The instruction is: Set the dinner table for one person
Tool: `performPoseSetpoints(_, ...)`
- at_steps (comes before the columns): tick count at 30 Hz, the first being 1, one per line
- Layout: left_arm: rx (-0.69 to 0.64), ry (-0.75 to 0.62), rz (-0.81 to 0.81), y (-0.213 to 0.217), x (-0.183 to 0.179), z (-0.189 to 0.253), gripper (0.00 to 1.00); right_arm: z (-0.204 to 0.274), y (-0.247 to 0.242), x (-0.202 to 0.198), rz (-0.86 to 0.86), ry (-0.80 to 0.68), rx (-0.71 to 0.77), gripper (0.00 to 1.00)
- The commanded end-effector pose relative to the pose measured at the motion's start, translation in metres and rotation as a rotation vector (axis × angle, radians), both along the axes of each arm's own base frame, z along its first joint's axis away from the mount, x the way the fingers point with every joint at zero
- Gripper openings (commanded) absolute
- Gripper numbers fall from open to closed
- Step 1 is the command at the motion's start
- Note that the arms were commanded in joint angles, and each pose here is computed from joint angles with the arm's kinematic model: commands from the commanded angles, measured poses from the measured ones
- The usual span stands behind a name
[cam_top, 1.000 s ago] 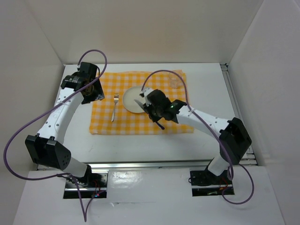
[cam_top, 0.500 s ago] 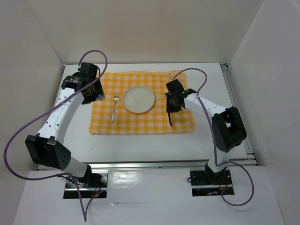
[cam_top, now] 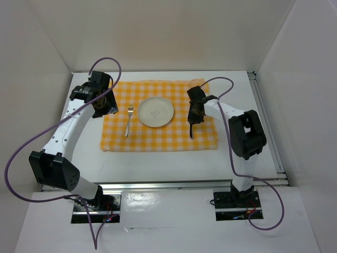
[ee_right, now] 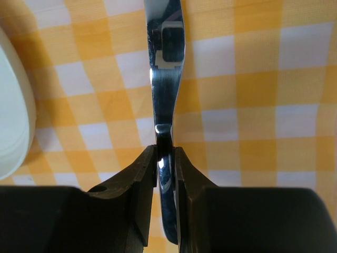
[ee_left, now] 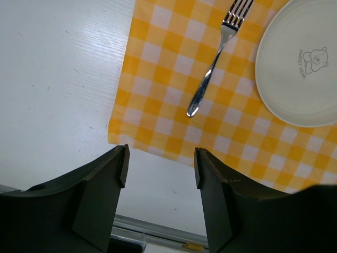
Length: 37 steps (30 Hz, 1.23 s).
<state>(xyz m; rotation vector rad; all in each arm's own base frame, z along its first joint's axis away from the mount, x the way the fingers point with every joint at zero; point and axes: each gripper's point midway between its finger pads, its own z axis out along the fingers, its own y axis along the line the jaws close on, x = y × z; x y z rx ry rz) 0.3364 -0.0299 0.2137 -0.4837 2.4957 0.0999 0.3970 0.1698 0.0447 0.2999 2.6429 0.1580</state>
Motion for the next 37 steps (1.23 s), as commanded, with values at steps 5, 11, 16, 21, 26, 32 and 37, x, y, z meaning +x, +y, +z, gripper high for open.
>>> performPoseSetpoints(5, -0.001, -0.006, -0.004, 0.000, 0.004, -0.001, 0.69, 0.008, -0.010, 0.044, -0.046, -0.066, -0.055, 0.04)
performPoseSetpoints(11, -0.001, -0.006, -0.004, 0.000, 0.004, -0.001, 0.69, 0.016, -0.018, 0.047, -0.033, -0.091, -0.105, 0.42)
performPoseSetpoints(16, -0.009, -0.005, -0.009, -0.002, 0.004, -0.002, 0.69, 0.040, -0.012, 0.045, 0.006, -0.128, -0.067, 0.67)
performPoseSetpoints(21, -0.020, -0.012, -0.015, -0.004, 0.005, 0.001, 0.69, 0.082, -0.014, 0.030, 0.025, -0.165, -0.037, 0.84)
performPoseSetpoints(26, -0.039, -0.029, -0.025, -0.007, 0.004, 0.005, 0.69, 0.112, -0.030, 0.001, -0.001, -0.191, 0.004, 1.00)
performPoseSetpoints(32, -0.049, -0.034, -0.031, -0.008, 0.000, 0.004, 0.68, 0.147, -0.069, -0.017, -0.126, -0.243, 0.021, 1.00)
performPoseSetpoints(37, -0.077, -0.090, -0.045, -0.013, 0.006, 0.011, 0.68, 0.156, -0.087, -0.026, -0.134, -0.260, -0.025, 0.99)
